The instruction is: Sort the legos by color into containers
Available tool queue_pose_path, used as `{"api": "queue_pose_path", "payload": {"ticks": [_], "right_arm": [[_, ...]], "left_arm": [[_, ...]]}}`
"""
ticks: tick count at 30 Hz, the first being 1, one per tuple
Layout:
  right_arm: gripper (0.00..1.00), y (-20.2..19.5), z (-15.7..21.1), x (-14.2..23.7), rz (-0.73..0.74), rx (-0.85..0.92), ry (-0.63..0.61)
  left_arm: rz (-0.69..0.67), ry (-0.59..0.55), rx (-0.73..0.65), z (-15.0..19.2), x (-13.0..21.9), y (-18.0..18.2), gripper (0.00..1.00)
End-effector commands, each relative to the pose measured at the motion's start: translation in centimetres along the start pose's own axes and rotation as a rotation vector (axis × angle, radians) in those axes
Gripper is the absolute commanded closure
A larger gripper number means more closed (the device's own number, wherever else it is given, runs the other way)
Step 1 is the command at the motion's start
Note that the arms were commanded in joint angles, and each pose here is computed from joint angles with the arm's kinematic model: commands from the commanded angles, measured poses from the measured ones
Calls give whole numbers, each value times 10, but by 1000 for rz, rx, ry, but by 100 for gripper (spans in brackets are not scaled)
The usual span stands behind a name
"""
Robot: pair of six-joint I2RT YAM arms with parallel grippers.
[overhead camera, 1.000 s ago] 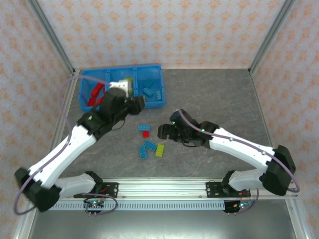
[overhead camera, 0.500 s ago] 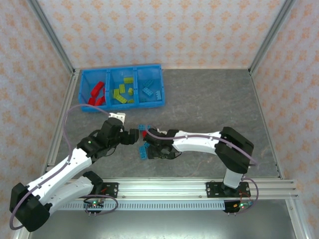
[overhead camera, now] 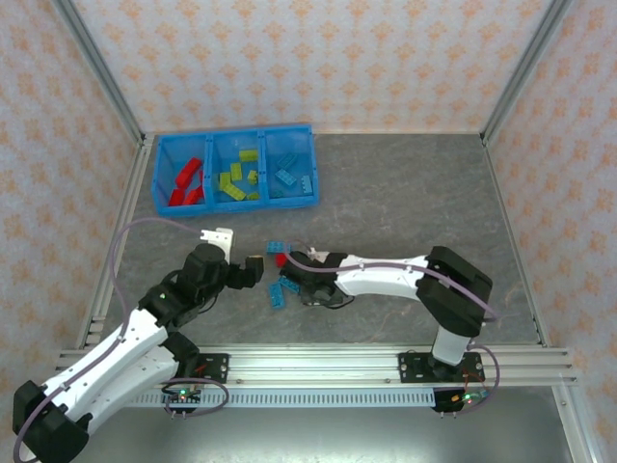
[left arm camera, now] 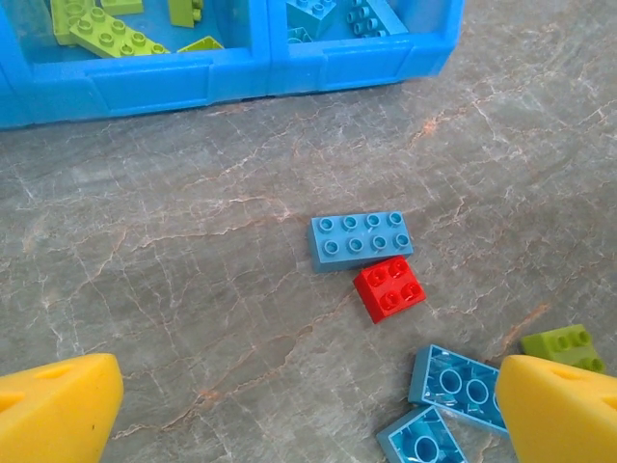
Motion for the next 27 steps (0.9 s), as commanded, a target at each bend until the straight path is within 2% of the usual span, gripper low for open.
{"api": "queue_pose_path", "payload": {"ticks": [1,4,7,9,12,15,20,22,24,27], "right_arm": [[75,-13,-16,24,12,-21,-129],[75,-6,-30,47,-64,13,-207],[76,16,-51,74,-187,76,-279],[77,35,-68,85,-284,93,-283],[79,66,-97,101,-417,124,-268],[80,97,-122,113,-464,193,-279],[80,150,-161,118,-567,266,-295],[79,167,-183,109,-546,287,-335],[80,182,-203,100,-509,314,-377],[79,203,-230,80,-450,338,-435]], "left_arm": [[31,-60,-4,-6,3,-3,0],[273,-124,-35,-14,10,-37,0],[446,-203,-48,-19,21,-59,0],[502,-240,-75,-20,29,-65,0],[515,-273,-102,-20,38,-65,0],[407,-300,-86,-19,41,-48,0],[-187,-273,84,-3,44,43,0],[-345,-281,133,3,54,67,0],[-354,-306,140,4,57,69,0],[-297,-331,132,5,55,63,0]]}}
Point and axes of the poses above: each hand's point on the last joint's axis, 136 mm out from that joint toward the fingers, its own x axis back along the fingers, its own y axis along the line the jaws close on, z = x × y, the point moved 3 cm from there along x, back along the fingers, and after that the axes turned 10 degrees about -x, right-handed, at the moved point
